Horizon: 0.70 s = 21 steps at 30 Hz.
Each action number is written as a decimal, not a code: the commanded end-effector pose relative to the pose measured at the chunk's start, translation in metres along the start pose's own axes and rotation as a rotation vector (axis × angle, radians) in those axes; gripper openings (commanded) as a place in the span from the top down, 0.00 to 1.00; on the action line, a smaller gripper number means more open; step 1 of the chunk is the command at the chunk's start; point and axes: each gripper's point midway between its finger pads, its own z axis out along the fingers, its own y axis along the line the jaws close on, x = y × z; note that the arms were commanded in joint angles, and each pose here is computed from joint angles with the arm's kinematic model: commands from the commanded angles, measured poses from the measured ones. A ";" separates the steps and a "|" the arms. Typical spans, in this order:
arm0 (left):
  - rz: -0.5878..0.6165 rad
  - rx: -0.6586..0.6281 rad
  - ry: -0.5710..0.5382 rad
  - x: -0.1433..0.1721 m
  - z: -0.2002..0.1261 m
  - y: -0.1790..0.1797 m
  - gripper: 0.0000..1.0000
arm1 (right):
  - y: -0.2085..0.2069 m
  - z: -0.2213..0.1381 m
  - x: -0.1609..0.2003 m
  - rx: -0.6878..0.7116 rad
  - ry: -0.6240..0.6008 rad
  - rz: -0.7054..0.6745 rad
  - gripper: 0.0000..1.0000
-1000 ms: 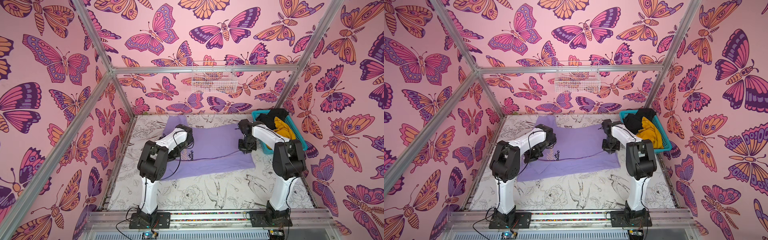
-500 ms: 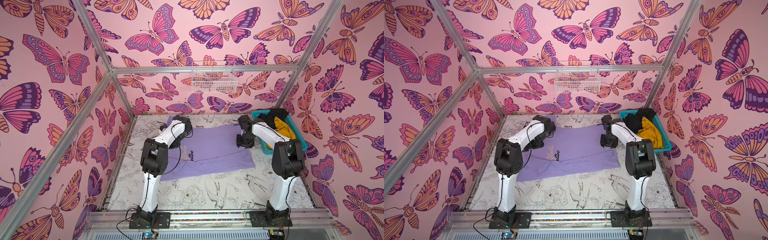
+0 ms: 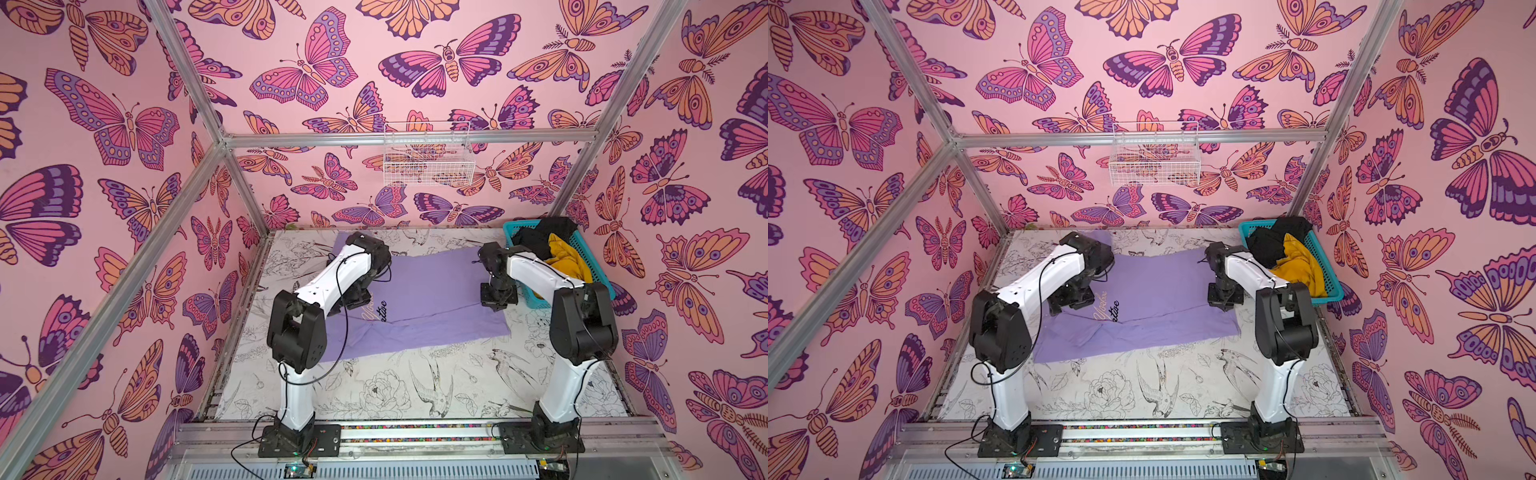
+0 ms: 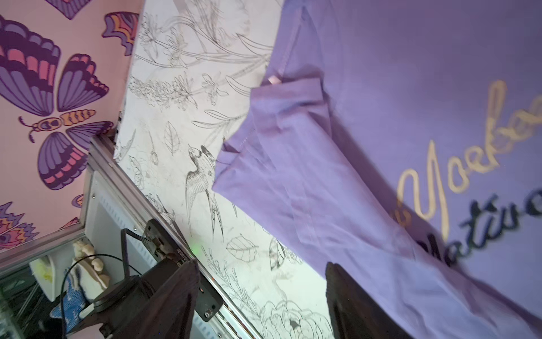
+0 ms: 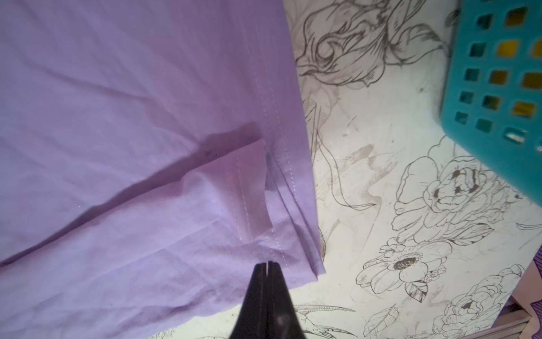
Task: Fold and stack t-shirts
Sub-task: Smooth out the T-shirt at the center of the board.
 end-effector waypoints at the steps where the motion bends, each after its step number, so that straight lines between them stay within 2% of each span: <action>1: 0.058 0.012 0.085 0.026 -0.004 0.007 0.27 | -0.002 0.009 0.000 0.013 0.032 0.011 0.99; 11: 0.084 0.002 0.097 0.040 -0.003 0.007 0.28 | 0.010 0.033 -0.010 0.001 0.058 0.047 1.00; 21: 0.089 -0.018 0.089 0.040 0.001 0.008 0.29 | 0.014 0.005 -0.068 0.026 -0.069 0.040 1.00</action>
